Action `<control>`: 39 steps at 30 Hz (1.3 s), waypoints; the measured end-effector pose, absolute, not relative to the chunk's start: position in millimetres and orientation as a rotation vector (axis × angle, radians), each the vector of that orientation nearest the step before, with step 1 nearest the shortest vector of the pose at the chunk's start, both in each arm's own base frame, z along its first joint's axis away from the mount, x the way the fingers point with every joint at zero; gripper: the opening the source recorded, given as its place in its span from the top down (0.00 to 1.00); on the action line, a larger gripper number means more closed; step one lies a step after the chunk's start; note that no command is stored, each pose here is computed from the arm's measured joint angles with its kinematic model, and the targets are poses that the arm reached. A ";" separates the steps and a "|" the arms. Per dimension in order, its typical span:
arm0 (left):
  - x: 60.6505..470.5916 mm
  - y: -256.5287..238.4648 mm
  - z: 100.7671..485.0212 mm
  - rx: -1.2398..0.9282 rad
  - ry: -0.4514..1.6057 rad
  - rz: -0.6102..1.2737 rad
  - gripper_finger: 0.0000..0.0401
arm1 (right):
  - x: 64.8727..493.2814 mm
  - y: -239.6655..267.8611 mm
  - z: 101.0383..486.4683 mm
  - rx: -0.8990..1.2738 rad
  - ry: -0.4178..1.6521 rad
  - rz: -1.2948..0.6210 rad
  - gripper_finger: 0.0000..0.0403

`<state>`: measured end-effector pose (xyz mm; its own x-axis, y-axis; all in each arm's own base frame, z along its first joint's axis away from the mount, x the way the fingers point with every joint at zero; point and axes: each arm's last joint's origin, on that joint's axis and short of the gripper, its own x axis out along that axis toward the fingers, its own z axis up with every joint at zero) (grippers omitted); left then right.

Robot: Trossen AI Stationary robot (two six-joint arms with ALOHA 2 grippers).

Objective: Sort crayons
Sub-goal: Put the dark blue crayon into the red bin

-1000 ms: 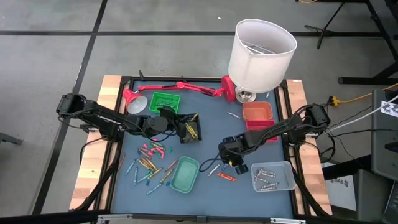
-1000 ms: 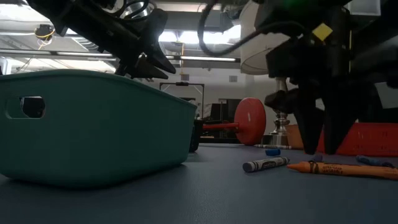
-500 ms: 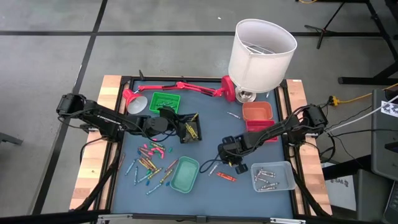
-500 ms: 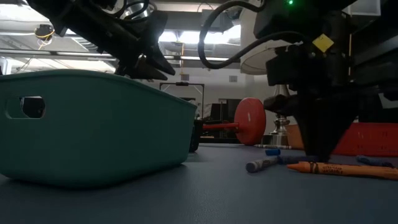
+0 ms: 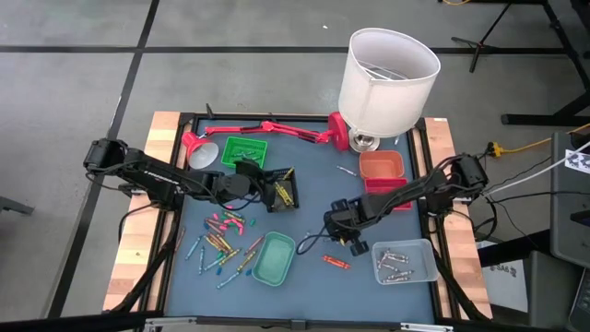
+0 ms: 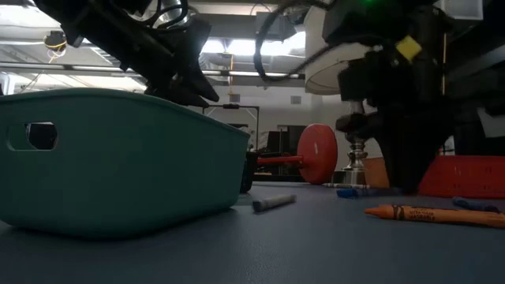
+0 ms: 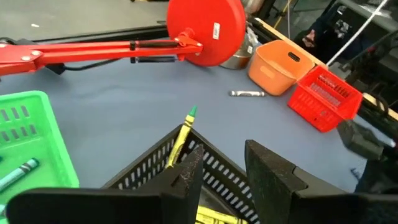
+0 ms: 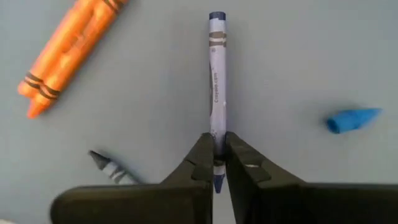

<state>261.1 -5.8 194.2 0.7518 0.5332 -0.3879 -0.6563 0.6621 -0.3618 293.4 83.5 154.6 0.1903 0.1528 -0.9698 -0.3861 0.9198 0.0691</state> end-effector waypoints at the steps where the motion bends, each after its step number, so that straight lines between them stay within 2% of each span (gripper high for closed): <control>1: 261.1 -5.9 194.2 -0.510 0.260 0.677 0.74 | 293.5 83.5 159.7 -0.207 1.332 0.382 0.97; 12: 259.9 -5.8 192.0 -0.499 0.286 0.682 0.74 | 277.9 78.9 218.2 -0.207 1.358 0.366 0.96; 25: 261.7 -11.1 190.6 -0.457 0.397 0.477 0.74 | 226.0 58.3 268.0 -0.234 1.361 0.087 0.96; 34: 247.1 -14.6 205.4 -0.439 0.475 0.299 0.75 | 187.3 46.5 260.8 -0.179 1.333 -0.002 0.96; 39: 227.0 -16.1 211.4 -0.458 0.600 0.216 0.79 | 167.6 39.2 250.4 -0.173 1.320 -0.096 0.96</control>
